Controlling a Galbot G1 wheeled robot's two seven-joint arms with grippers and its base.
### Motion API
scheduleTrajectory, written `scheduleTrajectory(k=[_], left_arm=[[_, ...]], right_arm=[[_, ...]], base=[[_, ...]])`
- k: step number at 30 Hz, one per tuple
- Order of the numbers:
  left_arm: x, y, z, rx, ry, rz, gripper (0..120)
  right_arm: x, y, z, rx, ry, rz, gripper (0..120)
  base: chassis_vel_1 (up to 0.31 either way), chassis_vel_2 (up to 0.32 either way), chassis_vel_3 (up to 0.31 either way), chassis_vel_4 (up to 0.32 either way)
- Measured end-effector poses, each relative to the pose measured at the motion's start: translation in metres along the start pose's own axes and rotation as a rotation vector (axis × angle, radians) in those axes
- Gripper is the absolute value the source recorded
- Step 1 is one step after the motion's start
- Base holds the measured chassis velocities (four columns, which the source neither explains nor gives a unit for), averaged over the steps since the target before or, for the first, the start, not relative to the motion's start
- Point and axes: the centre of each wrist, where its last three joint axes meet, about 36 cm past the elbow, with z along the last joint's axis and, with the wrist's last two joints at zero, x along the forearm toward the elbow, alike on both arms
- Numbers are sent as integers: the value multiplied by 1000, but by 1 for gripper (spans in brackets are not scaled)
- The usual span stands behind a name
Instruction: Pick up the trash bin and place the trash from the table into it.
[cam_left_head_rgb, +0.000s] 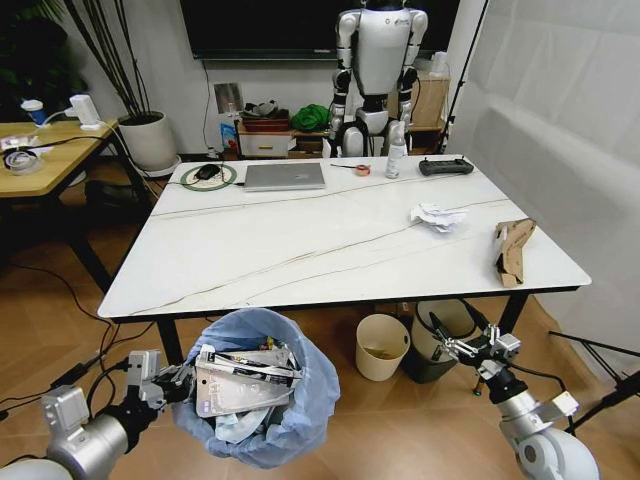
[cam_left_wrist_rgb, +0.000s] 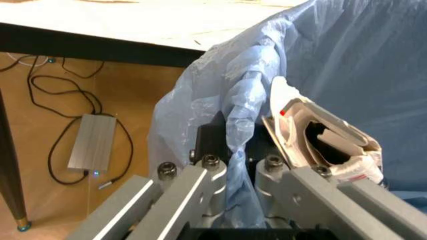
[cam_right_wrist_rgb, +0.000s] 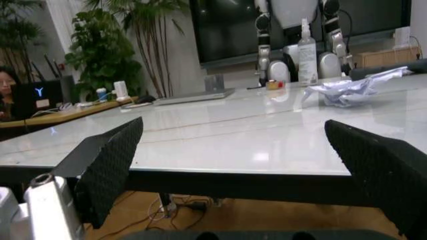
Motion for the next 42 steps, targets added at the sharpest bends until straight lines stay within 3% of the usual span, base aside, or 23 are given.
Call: scheduleTrajectory(k=[42], left_arm=[[4,-7,-1,-2,-6,2,0]], right_arm=[[-1,-12,-8,-4,1,-9,100]], base=[[-68,-69,67,63]])
